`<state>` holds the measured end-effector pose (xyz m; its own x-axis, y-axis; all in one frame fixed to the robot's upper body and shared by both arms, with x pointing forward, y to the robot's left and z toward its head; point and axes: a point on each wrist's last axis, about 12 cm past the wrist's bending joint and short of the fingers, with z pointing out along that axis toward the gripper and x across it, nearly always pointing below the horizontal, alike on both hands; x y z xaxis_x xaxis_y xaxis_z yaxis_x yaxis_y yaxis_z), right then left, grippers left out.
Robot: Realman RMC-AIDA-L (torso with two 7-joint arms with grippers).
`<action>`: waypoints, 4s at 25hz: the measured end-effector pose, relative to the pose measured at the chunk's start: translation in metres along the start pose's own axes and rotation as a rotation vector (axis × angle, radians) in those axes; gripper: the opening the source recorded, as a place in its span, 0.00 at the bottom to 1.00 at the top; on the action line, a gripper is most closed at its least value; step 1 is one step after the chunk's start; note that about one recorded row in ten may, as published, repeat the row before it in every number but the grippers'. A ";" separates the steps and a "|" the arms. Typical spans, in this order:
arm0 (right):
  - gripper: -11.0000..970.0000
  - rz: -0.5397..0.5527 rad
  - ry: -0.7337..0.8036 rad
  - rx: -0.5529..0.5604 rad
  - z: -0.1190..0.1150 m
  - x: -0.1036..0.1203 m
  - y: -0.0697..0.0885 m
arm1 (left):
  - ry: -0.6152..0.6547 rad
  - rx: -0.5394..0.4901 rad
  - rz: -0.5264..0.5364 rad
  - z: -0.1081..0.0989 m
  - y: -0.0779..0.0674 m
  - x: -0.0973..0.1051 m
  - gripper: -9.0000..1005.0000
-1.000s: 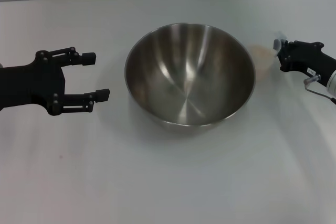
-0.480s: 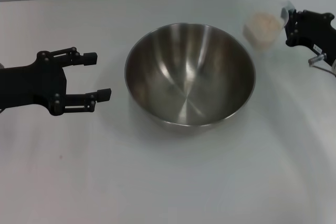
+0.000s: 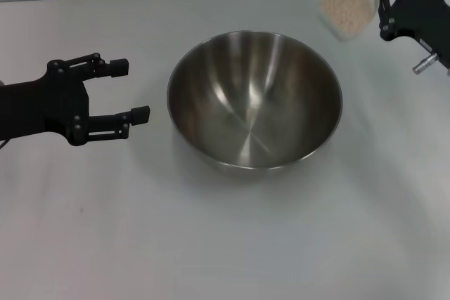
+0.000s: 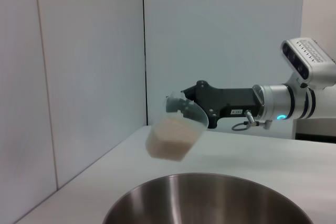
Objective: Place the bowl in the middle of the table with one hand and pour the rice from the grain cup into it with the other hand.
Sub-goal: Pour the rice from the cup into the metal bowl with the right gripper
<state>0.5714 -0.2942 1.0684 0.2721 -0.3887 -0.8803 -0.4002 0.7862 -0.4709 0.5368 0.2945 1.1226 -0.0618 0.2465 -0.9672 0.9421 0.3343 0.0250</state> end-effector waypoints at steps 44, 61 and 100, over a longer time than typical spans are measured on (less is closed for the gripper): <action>0.02 -0.863 -0.254 -0.089 0.027 -0.033 0.020 | -0.100 -0.106 -0.013 -0.010 0.002 -0.004 0.83; 0.02 -1.269 -0.277 -0.008 0.032 -0.033 0.037 | -0.099 -0.100 -0.015 -0.010 0.000 -0.003 0.83; 0.03 -1.493 -0.364 0.036 0.030 -0.039 0.045 | -0.104 -0.097 -0.001 -0.009 0.001 -0.005 0.83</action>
<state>0.5690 -0.2287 1.0832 0.5877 -0.6775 0.4422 0.4428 -0.1880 -0.8767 0.5353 0.3014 1.1297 -0.0238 0.1524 -0.9880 0.9054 0.4223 0.0433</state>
